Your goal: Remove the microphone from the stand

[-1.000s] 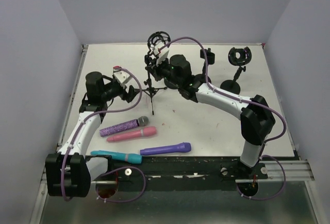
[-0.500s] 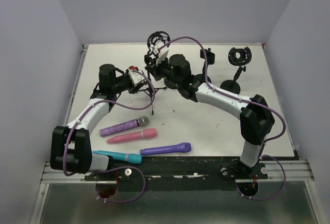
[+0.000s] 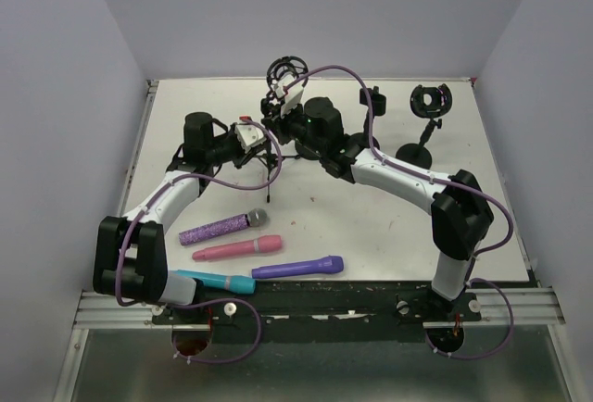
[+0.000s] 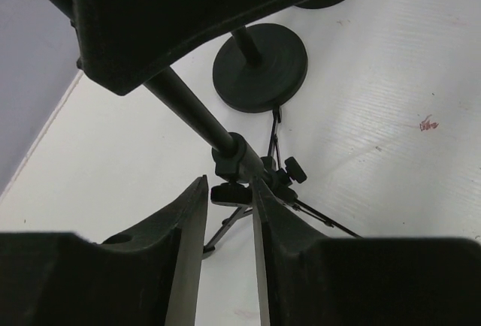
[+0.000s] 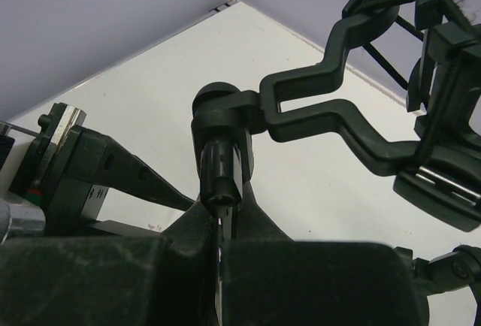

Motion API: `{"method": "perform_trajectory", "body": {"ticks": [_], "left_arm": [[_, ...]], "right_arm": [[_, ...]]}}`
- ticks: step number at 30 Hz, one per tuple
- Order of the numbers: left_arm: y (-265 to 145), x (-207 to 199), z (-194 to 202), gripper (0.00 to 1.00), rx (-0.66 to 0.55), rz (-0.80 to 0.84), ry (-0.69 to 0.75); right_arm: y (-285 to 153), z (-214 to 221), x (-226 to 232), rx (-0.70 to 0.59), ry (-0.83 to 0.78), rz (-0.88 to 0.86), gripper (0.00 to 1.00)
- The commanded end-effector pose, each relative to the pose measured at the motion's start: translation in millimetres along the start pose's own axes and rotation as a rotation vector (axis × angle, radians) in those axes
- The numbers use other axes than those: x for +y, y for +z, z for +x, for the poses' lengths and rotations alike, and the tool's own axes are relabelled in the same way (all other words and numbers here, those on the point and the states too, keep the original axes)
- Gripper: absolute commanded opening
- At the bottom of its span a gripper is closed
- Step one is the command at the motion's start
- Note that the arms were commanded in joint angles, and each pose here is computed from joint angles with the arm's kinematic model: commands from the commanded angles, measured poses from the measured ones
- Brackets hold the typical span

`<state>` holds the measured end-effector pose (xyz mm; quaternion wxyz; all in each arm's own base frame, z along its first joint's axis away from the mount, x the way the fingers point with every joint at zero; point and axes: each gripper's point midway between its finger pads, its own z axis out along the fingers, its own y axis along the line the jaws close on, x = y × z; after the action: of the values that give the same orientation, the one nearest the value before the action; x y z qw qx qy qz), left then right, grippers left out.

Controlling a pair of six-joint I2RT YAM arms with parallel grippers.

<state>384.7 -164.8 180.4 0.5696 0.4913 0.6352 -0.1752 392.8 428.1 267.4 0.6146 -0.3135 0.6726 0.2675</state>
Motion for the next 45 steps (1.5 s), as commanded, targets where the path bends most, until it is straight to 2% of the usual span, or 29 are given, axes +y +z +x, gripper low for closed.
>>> {"method": "perform_trajectory", "body": {"ticks": [1, 7, 14, 20, 25, 29, 33, 37, 39, 41, 43, 45], "left_arm": [[-0.9, 5.9, 10.9, 0.41, 0.051, -0.031, -0.038], [-1.7, 6.9, 15.7, 0.43, 0.074, -0.043, -0.055], [1.2, 4.1, 11.2, 0.31, 0.067, -0.013, -0.098], [3.4, -1.3, 2.5, 0.30, 0.036, 0.019, -0.179], [7.7, -3.2, -10.9, 0.10, 0.021, 0.062, -0.331], [4.3, -16.9, -32.8, 0.02, 0.002, 0.236, -0.694], [2.0, -29.4, -57.9, 0.00, 0.038, 0.453, -1.104], [1.6, -40.3, -56.3, 0.00, 0.186, 0.638, -1.623], [-1.1, -45.8, -53.5, 0.00, 0.226, 0.737, -1.801], [-5.8, -48.8, -50.6, 0.00, 0.235, 0.766, -1.908], [-9.4, -53.3, -44.8, 0.00, 0.307, 0.754, -2.102], [-13.3, -57.9, -38.4, 0.00, 0.371, 0.740, -2.207]], "right_arm": [[-0.6, -28.2, 3.0, -0.071, 0.003, 0.000, 0.01], [-2.5, -30.4, 2.6, -0.076, 0.003, -0.001, 0.01], [-3.8, -27.5, 3.3, -0.070, 0.005, -0.005, 0.00], [-4.7, -26.8, 3.6, -0.068, 0.005, -0.006, 0.01], [-5.5, -26.9, 4.2, -0.068, 0.004, -0.009, 0.01], [-5.5, -26.2, 4.1, -0.067, 0.001, -0.009, 0.00], [-8.1, -29.6, 3.2, -0.074, -0.006, -0.006, 0.00], [-11.0, -29.2, 3.4, -0.073, -0.009, -0.007, 0.01], [-12.9, -30.5, 3.8, -0.077, -0.011, -0.010, 0.01], [-14.5, -29.9, 4.2, -0.077, -0.011, -0.012, 0.00], [-16.5, -30.1, 5.0, -0.078, -0.011, -0.016, 0.01], [-18.5, -31.0, 5.0, -0.081, -0.012, -0.016, 0.00]]}}
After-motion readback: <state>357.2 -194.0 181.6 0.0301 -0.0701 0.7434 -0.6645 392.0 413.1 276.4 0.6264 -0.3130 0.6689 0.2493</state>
